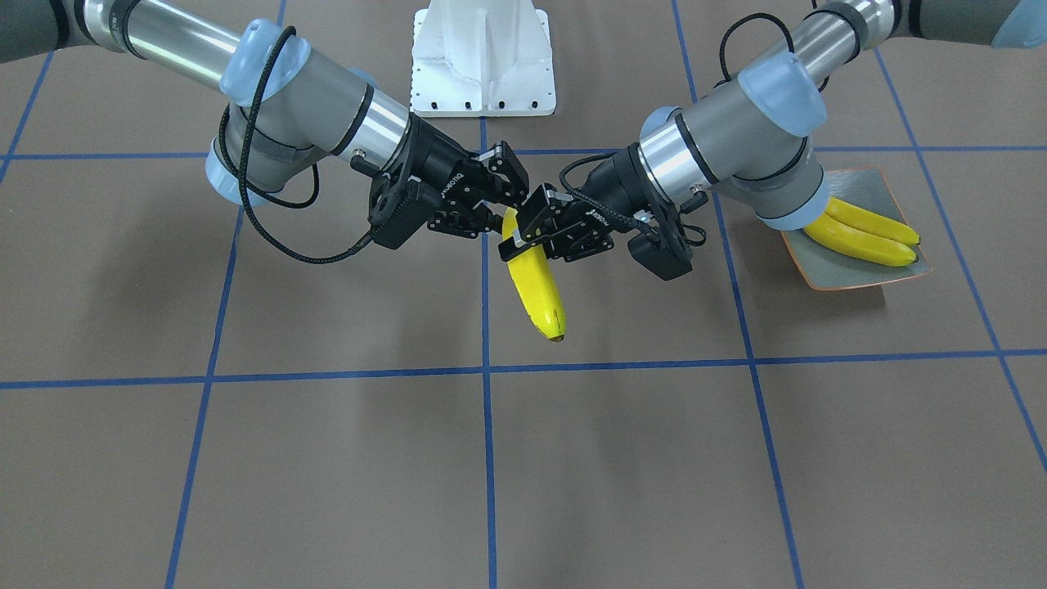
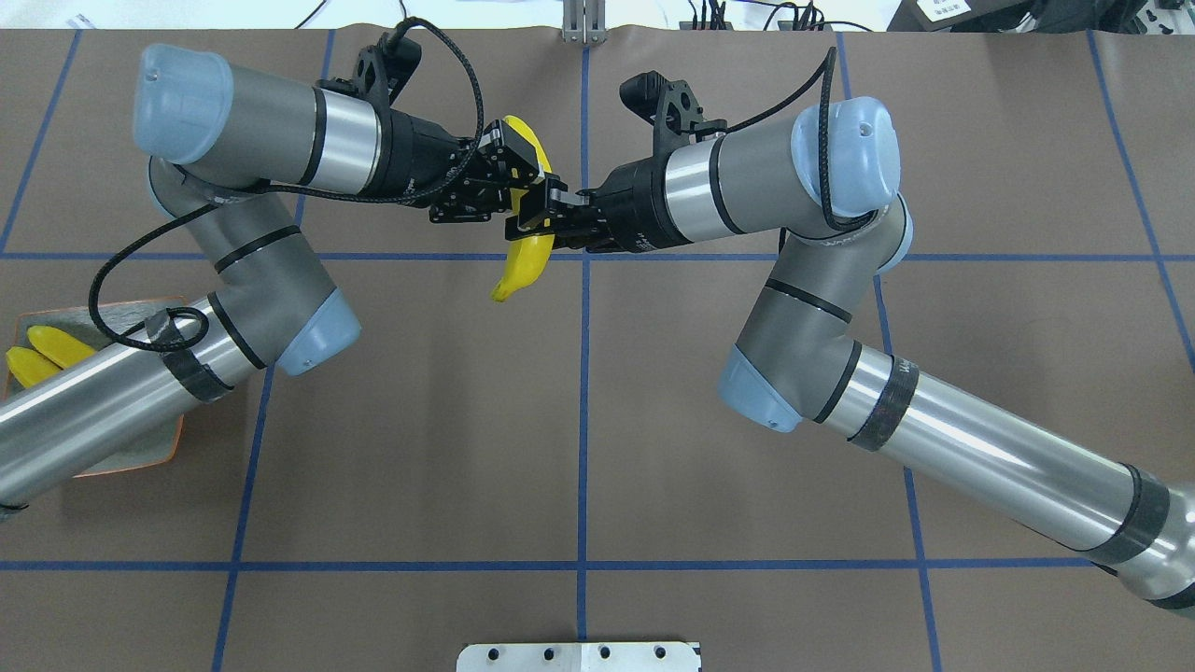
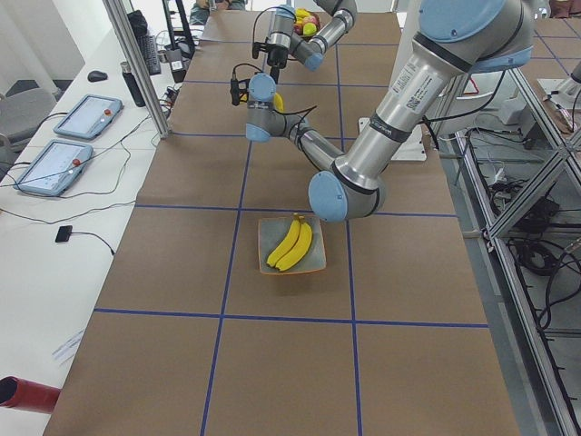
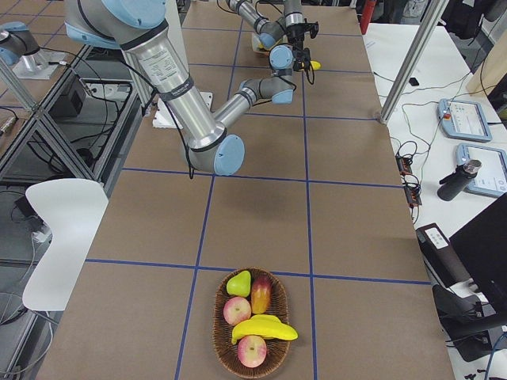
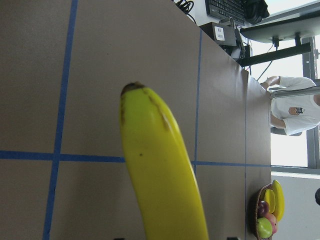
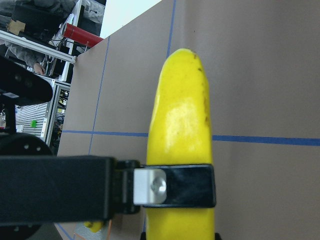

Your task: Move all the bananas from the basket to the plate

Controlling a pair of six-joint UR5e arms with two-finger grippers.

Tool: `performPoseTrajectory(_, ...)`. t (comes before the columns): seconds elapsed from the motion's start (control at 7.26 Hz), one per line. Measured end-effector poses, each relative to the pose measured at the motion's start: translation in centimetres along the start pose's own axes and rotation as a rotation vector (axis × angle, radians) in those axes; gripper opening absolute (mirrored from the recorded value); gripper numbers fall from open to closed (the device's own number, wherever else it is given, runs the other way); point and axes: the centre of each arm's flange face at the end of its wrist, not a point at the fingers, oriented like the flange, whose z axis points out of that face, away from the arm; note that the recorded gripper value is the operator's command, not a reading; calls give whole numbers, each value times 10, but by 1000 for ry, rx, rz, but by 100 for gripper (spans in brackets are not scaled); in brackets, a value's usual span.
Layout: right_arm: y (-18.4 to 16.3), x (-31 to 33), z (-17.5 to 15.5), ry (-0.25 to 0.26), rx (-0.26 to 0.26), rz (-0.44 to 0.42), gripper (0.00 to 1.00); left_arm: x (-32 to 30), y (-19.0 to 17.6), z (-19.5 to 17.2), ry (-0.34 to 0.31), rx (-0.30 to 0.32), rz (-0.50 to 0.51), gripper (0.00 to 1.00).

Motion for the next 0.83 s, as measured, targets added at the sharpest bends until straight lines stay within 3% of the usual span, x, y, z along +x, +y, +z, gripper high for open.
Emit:
performPoseTrajectory(0.41,18,25,-38,2,-2,0,100,-6,0,-8,1,6,-26,0)
performPoseTrajectory(0.83,12,76,-91,63,65,23,100,-84,-34,-85,-121,59,-109,0)
